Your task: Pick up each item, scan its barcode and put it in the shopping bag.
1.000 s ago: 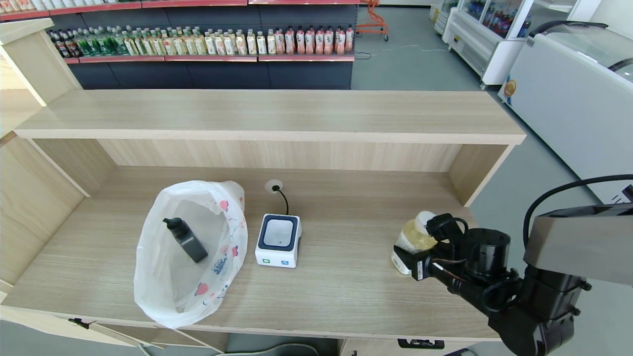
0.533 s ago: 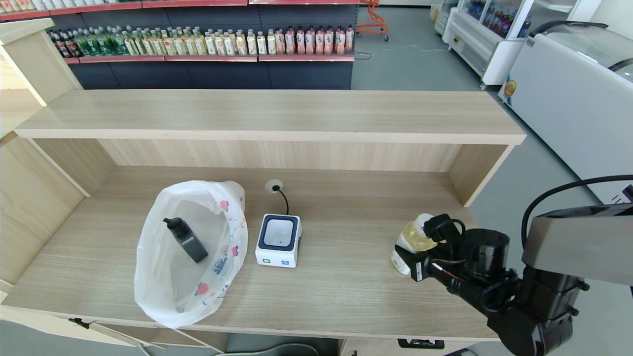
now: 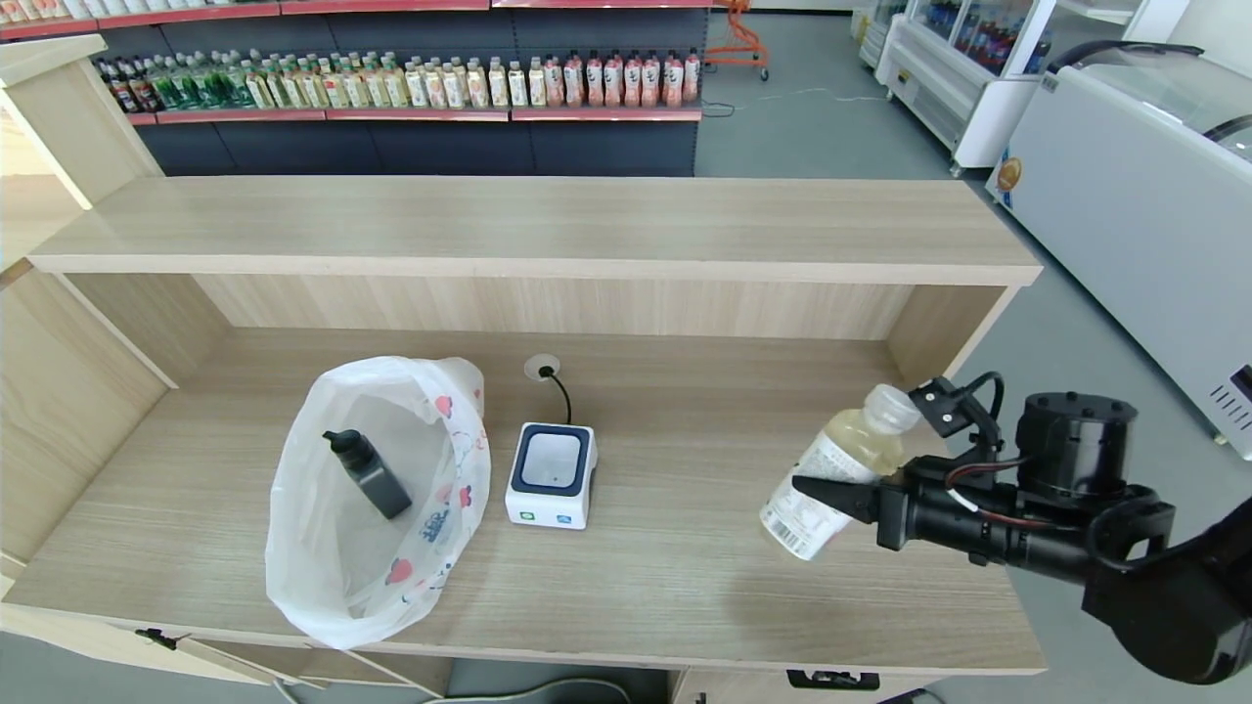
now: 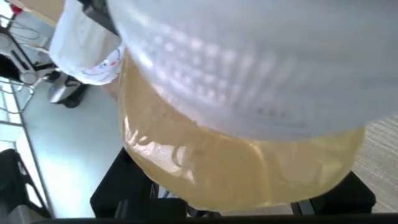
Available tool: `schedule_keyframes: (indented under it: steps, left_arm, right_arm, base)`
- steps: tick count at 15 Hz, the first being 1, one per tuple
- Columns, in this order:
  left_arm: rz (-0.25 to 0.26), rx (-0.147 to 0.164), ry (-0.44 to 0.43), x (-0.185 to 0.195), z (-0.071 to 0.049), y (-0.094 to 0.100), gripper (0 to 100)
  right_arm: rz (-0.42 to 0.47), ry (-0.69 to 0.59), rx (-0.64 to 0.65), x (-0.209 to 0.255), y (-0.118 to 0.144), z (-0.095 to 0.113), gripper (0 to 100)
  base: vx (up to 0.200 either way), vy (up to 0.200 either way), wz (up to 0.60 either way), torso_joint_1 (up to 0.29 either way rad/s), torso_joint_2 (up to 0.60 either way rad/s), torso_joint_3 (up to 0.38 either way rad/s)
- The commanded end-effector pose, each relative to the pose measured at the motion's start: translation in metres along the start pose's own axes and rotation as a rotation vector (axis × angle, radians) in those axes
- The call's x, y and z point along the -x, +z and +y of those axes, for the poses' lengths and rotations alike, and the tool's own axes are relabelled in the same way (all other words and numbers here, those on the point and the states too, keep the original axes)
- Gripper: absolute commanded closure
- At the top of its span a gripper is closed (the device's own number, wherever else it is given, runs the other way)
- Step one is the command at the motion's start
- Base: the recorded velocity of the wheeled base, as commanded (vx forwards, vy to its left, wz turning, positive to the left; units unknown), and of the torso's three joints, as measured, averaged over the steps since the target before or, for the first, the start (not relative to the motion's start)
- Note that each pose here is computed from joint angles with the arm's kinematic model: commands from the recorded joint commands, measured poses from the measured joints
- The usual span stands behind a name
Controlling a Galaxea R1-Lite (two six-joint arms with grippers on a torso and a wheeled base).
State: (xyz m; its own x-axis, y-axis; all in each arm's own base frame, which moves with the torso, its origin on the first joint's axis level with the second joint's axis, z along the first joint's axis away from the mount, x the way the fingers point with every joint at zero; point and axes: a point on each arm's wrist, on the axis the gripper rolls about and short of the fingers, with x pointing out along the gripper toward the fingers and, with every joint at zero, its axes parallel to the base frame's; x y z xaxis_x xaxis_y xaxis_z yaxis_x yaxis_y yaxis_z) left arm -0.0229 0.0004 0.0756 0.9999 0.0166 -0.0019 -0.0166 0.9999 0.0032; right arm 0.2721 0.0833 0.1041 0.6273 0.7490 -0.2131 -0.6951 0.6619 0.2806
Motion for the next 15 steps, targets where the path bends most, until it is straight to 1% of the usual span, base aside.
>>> schedule_keyframes:
  steps: [1, 3, 4, 5, 6, 8, 10, 13, 15]
  left_arm:
    - [0.0, 0.0, 0.0, 0.0, 0.0, 0.0, 0]
    - [0.0, 0.0, 0.0, 0.0, 0.0, 0.0, 0]
    - [0.0, 0.0, 0.0, 0.0, 0.0, 0.0, 0]
    - [0.0, 0.0, 0.0, 0.0, 0.0, 0.0, 0]
    - [0.0, 0.0, 0.0, 0.0, 0.0, 0.0, 0]
    - [0.0, 0.0, 0.0, 0.0, 0.0, 0.0, 0]
    - [0.0, 0.0, 0.0, 0.0, 0.0, 0.0, 0]
    - [0.0, 0.0, 0.0, 0.0, 0.0, 0.0, 0]
    - [0.0, 0.0, 0.0, 0.0, 0.0, 0.0, 0]
  right_arm:
    - [-0.037, 0.083, 0.01, 0.022, 0.014, 0.022, 100]
    - [-0.007, 0.147, -0.003, 0.027, 0.011, 0.029, 100]
    - [0.029, 0.214, -0.021, 0.03, 0.011, 0.037, 100]
    - [0.049, 0.238, -0.033, 0.031, 0.011, 0.04, 100]
    - [0.056, 0.255, -0.032, 0.03, 0.011, 0.043, 100]
    - [0.061, 0.316, -0.029, 0.028, 0.014, 0.056, 100]
    - [0.061, 0.39, -0.093, 0.03, 0.023, 0.07, 100]
    - [0.112, 0.436, -0.134, 0.033, 0.022, 0.086, 100]
    - [0.143, 0.446, -0.148, 0.032, 0.019, 0.091, 100]
  base:
    - [0.0, 0.0, 0.0, 0.0, 0.0, 0.0]
    - [0.0, 0.0, 0.0, 0.0, 0.0, 0.0]
    - [0.0, 0.0, 0.0, 0.0, 0.0, 0.0]
    - [0.0, 0.0, 0.0, 0.0, 0.0, 0.0]
    - [0.0, 0.0, 0.0, 0.0, 0.0, 0.0]
    - [0.0, 0.0, 0.0, 0.0, 0.0, 0.0]
    - [0.0, 0.0, 0.0, 0.0, 0.0, 0.0]
    - [0.0, 0.0, 0.0, 0.0, 0.0, 0.0]
    - [0.0, 0.0, 0.0, 0.0, 0.0, 0.0]
